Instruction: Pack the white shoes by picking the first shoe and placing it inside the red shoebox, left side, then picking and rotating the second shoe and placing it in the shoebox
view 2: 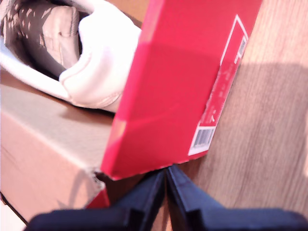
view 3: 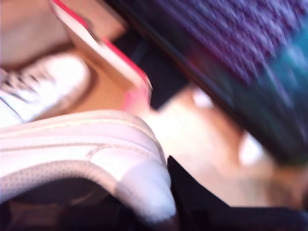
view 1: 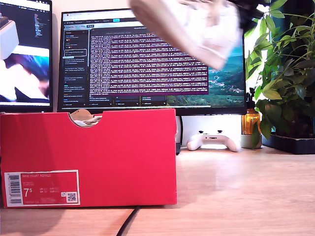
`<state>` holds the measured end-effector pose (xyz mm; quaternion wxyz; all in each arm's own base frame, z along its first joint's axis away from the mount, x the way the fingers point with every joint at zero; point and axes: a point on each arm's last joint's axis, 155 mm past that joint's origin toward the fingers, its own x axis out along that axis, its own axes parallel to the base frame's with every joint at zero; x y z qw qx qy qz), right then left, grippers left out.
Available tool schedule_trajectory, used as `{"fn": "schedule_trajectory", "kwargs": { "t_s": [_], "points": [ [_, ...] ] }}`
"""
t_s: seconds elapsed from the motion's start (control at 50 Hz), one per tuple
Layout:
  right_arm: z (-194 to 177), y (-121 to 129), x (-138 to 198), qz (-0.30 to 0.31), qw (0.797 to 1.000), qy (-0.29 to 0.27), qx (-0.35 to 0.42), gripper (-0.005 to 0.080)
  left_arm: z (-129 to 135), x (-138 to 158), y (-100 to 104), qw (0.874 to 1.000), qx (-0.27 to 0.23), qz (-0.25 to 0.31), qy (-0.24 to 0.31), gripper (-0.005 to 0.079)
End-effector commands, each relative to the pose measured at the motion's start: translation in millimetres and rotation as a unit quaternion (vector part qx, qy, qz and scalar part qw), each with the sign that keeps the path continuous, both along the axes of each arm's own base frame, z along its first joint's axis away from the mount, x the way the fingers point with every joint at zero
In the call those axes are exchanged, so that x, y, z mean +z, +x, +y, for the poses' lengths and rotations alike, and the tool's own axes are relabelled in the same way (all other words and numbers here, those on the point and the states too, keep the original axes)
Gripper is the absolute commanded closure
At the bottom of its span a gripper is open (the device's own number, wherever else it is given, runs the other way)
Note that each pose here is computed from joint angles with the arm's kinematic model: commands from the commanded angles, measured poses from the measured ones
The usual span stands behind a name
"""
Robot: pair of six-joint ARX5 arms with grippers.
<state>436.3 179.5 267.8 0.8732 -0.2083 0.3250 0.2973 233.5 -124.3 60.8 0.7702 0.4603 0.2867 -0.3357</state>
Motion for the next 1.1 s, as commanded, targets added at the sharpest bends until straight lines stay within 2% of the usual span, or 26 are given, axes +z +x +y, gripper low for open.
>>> {"fn": "schedule_trajectory", "kwargs": {
  "t_s": [0.0,0.2,0.54,0.84,1.08],
  "points": [
    [11,-3,32,-0.047,0.999,0.015,0.016,0.0763,-3,4,2,1.0,-0.001,-0.004,-0.007,0.0754],
    [43,5,50,-0.111,0.992,0.013,0.054,0.0763,-3,4,2,1.0,-0.001,-0.004,-0.007,0.0754],
    [82,25,64,-0.216,0.972,-0.049,0.076,0.0763,-3,4,2,1.0,-0.001,-0.004,-0.007,0.0754],
    [97,48,42,-0.243,0.961,-0.106,0.075,0.0763,-3,4,2,1.0,-0.001,-0.004,-0.007,0.0754],
    [107,58,9,-0.23,0.958,-0.139,0.095,0.0763,-3,4,2,1.0,-0.001,-0.004,-0.007,0.0754]
  ]
}}
